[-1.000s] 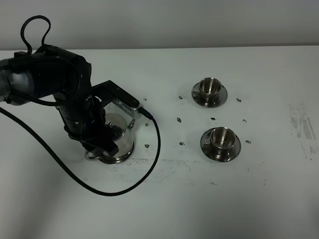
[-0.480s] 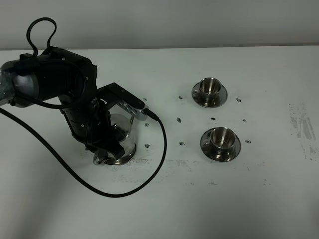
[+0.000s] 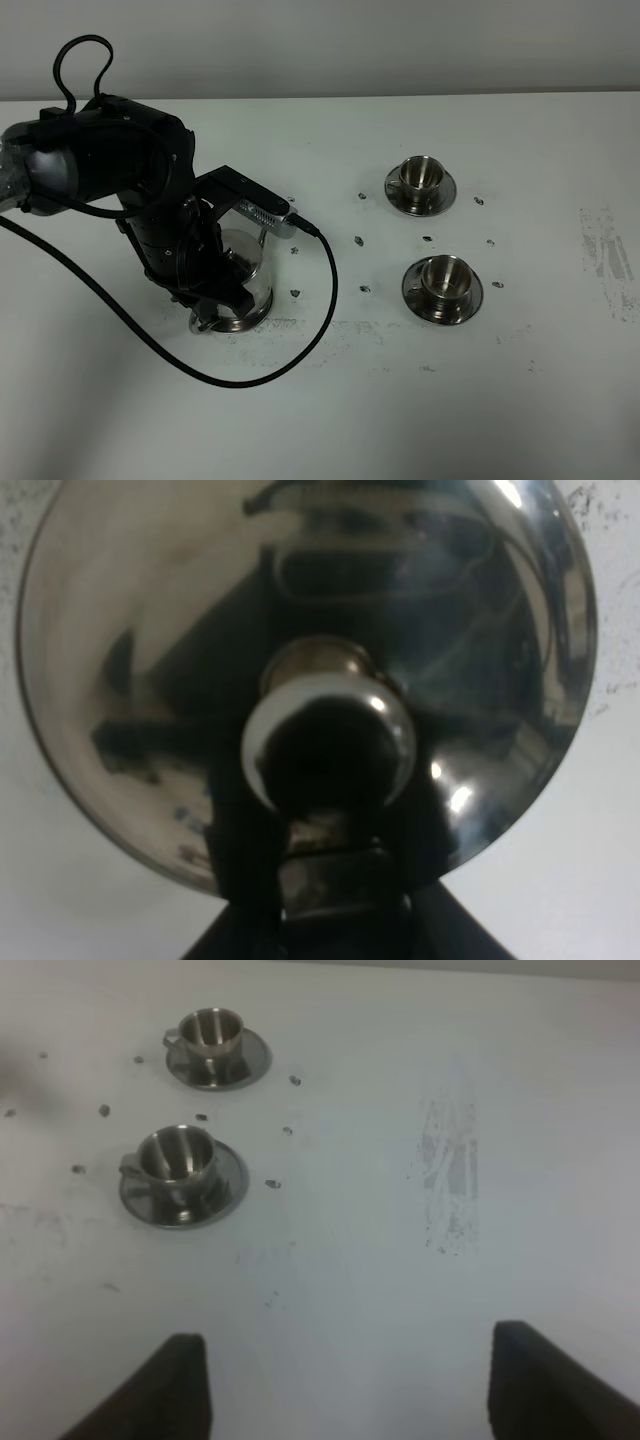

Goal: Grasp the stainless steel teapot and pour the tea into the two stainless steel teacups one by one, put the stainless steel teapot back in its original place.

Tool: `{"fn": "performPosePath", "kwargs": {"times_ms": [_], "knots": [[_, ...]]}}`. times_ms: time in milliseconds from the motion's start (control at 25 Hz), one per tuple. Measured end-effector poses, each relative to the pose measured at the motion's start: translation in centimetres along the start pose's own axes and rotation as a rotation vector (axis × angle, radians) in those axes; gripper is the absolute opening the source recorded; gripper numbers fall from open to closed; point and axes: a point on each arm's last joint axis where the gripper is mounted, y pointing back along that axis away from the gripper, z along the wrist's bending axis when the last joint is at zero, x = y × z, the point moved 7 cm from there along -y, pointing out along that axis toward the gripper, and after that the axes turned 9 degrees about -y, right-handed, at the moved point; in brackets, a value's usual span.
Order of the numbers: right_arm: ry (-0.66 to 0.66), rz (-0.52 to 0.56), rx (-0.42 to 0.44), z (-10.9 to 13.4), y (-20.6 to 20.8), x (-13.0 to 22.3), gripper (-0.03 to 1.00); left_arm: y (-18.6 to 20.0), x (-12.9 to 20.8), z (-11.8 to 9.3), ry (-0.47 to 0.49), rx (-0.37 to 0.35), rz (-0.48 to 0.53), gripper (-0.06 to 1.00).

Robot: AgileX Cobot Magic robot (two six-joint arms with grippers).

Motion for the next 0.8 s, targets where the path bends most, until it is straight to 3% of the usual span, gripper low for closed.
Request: {"fn": "performPosePath", "kwargs": {"times_ms": [800], "knots": [[0.000,0.000,0.000,0.0,0.0,0.0,0.59,3.0,-0.7,0.5,0.053,-0.036,-0.076,0.20]]}}
